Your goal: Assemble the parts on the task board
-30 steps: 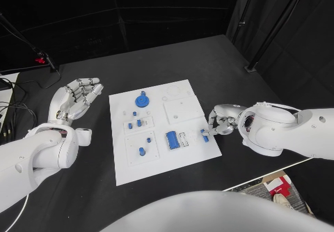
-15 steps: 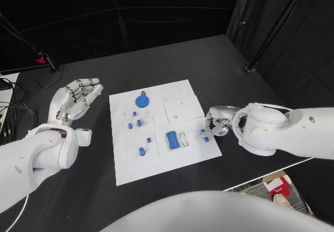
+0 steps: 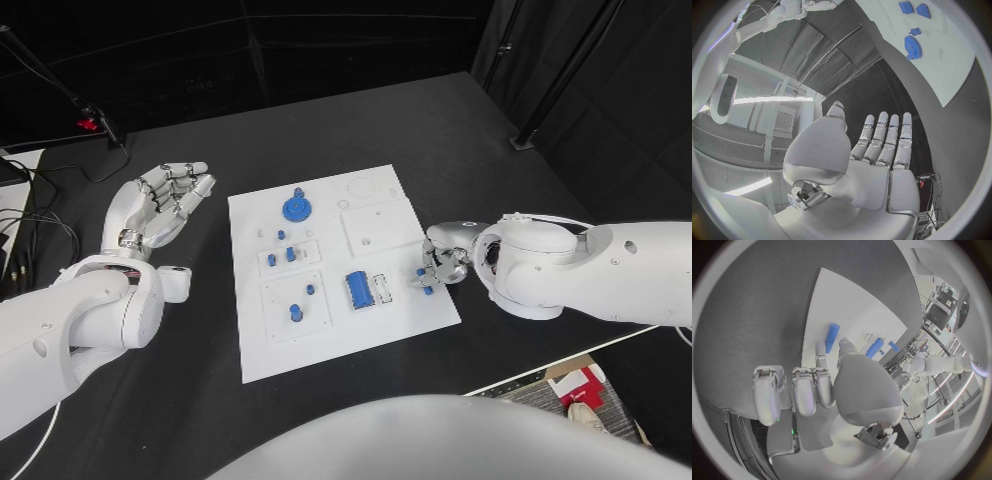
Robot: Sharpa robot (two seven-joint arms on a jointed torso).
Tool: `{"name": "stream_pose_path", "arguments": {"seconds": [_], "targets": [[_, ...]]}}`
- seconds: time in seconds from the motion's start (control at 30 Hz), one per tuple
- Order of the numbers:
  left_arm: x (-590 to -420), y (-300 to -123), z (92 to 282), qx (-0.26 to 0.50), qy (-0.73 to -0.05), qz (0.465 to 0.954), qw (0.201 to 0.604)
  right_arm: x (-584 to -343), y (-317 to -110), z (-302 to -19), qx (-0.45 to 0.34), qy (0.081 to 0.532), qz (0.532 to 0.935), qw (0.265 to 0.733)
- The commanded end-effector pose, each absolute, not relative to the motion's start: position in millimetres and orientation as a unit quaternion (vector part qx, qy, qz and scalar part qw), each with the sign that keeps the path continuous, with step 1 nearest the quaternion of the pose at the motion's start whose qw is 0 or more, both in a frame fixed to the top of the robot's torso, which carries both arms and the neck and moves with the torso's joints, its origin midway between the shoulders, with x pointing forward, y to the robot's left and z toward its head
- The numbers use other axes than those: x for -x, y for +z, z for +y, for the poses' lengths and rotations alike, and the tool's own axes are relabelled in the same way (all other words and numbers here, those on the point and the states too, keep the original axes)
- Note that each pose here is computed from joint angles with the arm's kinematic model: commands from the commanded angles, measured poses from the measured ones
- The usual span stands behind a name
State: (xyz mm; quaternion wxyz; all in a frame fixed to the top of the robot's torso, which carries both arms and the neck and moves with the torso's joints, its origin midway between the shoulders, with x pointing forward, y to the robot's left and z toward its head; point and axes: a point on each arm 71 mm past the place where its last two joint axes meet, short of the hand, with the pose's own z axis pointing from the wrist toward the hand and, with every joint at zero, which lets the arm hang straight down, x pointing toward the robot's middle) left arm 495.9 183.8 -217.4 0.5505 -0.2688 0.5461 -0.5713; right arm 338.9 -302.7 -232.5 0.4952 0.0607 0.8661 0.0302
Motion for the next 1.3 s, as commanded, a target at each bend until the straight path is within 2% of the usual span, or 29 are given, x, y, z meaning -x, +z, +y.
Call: {"name": "stream_pose_path", "arguments": {"seconds": [0.03,0.37,0.73,0.97,1.3], "targets": [[-495.5,-216.1,182.8,0.266,-0.576,0.543,0.55,-336,-242,-305,-0.045,-0.005,0.883,0.468],[-495.1,-216.7,182.9,0.267,-0.576,0.544,0.549,-338,-246,-298,-0.027,-0.007,0.887,0.461],[-495.1,-217.0,183.3,0.267,-0.575,0.544,0.549,-338,-246,-295,-0.033,0.012,0.885,0.464],[-495.0,-217.0,183.6,0.267,-0.575,0.544,0.549,-339,-244,-292,-0.066,0.051,0.877,0.473],[-494.9,-217.0,183.7,0.267,-0.576,0.544,0.549,-339,-238,-292,-0.15,0.133,0.847,0.492]]}}
